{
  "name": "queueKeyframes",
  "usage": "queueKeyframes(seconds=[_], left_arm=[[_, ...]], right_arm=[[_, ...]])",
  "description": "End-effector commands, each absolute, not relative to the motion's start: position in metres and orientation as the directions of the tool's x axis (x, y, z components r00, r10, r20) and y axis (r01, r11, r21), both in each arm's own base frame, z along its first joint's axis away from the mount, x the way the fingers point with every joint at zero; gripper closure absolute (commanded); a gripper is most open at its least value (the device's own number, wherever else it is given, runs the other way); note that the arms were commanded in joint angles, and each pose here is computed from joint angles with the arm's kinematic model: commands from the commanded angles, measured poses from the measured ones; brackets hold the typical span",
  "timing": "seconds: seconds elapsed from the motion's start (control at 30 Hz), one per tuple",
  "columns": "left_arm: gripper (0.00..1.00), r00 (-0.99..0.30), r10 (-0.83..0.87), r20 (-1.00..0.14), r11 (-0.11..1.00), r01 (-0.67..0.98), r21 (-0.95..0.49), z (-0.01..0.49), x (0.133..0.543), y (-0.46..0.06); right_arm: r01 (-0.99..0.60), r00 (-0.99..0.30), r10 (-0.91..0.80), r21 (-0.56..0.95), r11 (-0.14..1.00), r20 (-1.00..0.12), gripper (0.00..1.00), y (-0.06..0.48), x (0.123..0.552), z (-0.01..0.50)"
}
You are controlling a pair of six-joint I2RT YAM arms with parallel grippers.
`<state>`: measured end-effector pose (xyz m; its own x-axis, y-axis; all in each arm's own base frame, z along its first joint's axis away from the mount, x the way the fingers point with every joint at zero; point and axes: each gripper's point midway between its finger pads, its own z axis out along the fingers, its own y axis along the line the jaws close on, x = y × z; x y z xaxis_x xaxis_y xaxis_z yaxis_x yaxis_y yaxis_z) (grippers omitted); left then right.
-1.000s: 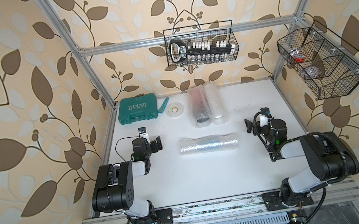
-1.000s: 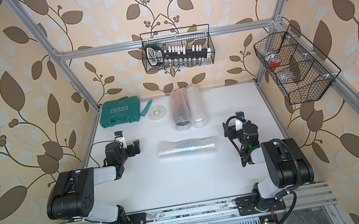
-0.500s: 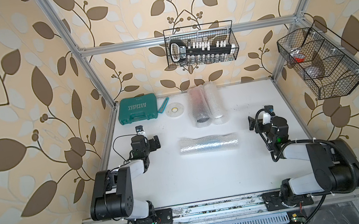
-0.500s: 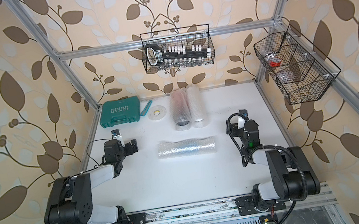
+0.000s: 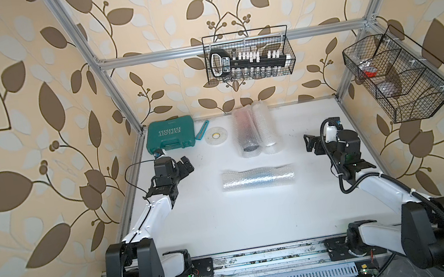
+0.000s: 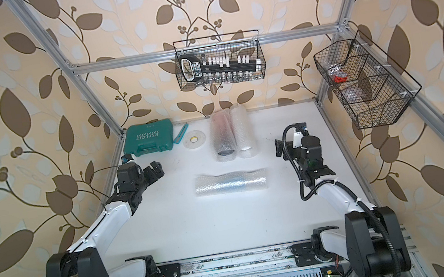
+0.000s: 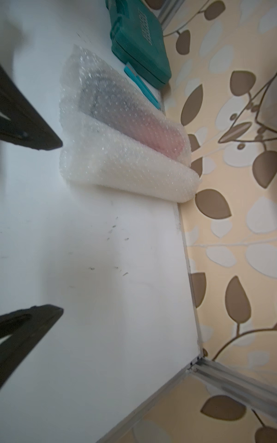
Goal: Unwrap the vase from the bubble wrap
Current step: Adjust the bubble wrap at the center of the board.
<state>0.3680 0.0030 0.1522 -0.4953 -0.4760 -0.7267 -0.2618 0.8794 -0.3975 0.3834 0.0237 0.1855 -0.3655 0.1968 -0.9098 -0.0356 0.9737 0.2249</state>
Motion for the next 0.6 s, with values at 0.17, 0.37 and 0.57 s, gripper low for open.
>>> queueKeyframes(seconds=[0.17, 0.37, 0.57], left_arm=[[0.01, -0.702, -0.575, -0.42, 0.721, -0.193, -0.665, 0.158, 0.319, -0.072], [0.01, -0.835, -0.456, -0.307, 0.684, -0.109, -0.721, 0.15, 0.287, -0.129], [0.03, -0.913, -0.334, -0.233, 0.671, -0.057, -0.739, 0.133, 0.264, -0.173]], right_arm=[[-0.319, -0.603, 0.057, 0.306, 0.897, -0.796, 0.0, 0.126, 0.349, 0.169], [-0.491, -0.653, -0.148, 0.266, 0.83, -0.743, 0.01, 0.19, 0.33, 0.153], [-0.566, -0.674, -0.285, 0.228, 0.793, -0.682, 0.09, 0.217, 0.328, 0.133]])
